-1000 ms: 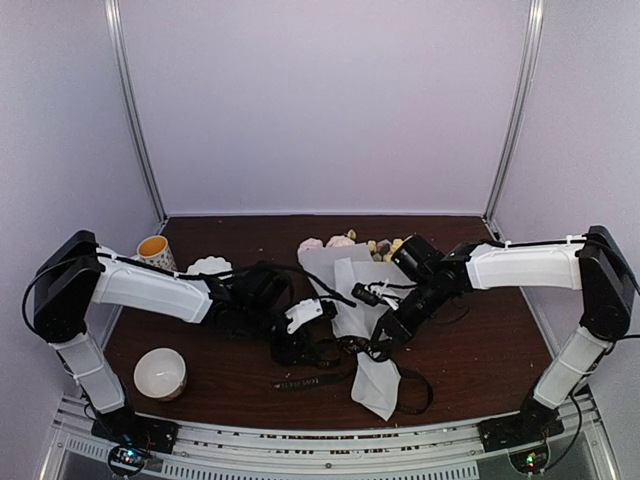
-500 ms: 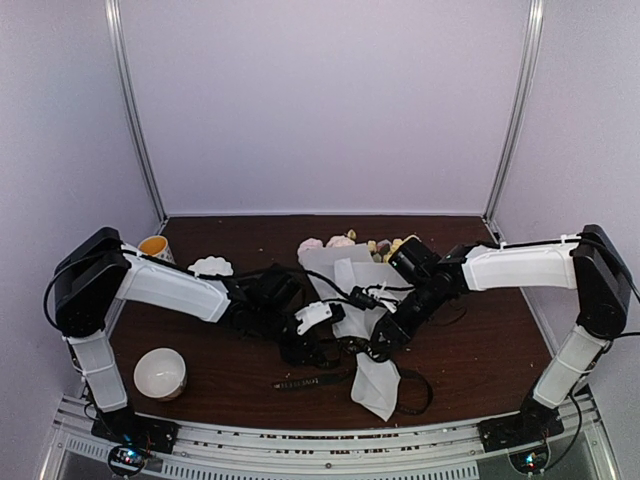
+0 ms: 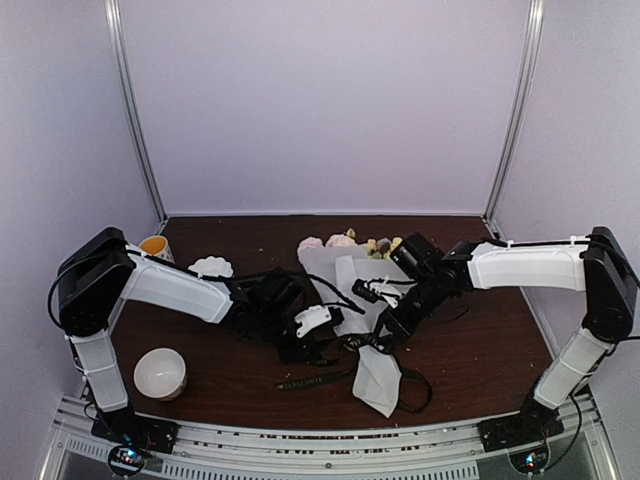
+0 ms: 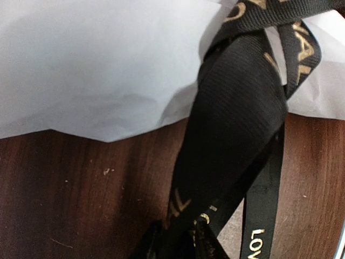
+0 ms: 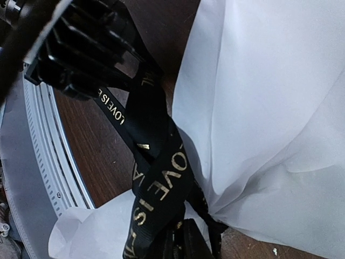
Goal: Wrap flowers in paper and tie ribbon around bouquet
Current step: Tie the half-tied ribbon around the folded bouquet.
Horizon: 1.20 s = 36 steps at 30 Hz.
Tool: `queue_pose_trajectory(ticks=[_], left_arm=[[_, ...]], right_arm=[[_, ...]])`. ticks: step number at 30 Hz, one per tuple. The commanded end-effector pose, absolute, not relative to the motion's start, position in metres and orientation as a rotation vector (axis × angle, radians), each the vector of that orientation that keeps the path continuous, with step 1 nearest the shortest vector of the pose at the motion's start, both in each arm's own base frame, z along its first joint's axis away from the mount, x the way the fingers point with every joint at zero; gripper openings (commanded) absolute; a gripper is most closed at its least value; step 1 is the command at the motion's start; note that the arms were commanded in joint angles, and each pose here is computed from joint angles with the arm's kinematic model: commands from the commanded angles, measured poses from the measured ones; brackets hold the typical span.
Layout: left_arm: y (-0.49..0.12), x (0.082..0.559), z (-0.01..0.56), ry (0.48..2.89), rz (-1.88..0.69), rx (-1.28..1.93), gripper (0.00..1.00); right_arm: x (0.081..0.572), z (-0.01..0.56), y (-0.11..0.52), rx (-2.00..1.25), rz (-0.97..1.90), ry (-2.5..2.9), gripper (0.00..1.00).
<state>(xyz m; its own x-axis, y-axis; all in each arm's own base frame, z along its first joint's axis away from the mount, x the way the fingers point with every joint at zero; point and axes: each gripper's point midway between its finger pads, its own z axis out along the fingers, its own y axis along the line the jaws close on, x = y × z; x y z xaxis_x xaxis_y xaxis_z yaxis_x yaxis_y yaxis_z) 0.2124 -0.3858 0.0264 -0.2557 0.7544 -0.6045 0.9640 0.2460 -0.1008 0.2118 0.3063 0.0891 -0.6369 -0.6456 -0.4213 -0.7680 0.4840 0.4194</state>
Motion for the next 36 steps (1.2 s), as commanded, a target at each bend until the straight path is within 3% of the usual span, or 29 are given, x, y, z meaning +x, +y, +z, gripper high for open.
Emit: queue_pose_trajectory(ticks=[1,5,9,11,13,14,25,36], left_arm=[[-0.393,0.216,0.031,2.063,-0.643,1.560,0.25],[-0.393,0.217,0.030,2.064,-0.635,1.564,0.26],[-0.391,0.216,0.029,2.072,-0.628,1.566,0.24],[-0.389,0.216,0.028,2.081,-0.621,1.565,0.18],[-0.388,0.216,0.029,2.083,-0.613,1.562,0.03],[-0.387,0.217,0.030,2.086,-0.606,1.557,0.00],[-0.373,0.237,0.029,2.142,-0.439,1.479,0.00],[-0.342,0.242,0.016,2.328,-0.408,1.382,0.00]], right_arm=[[0.225,0.115,0.310,-1.163,0.836,2.455,0.12],[0.227,0.110,0.310,-1.155,0.826,2.471,0.11],[0.229,0.107,0.310,-1.150,0.810,2.480,0.00],[0.233,0.108,0.307,-1.131,0.779,2.488,0.00],[0.239,0.109,0.302,-1.091,0.730,2.494,0.00],[0.243,0.112,0.299,-1.063,0.712,2.493,0.00],[0.263,0.130,0.254,-0.741,0.527,2.486,0.00],[0.242,0.068,0.176,-0.394,0.474,2.681,0.00]])
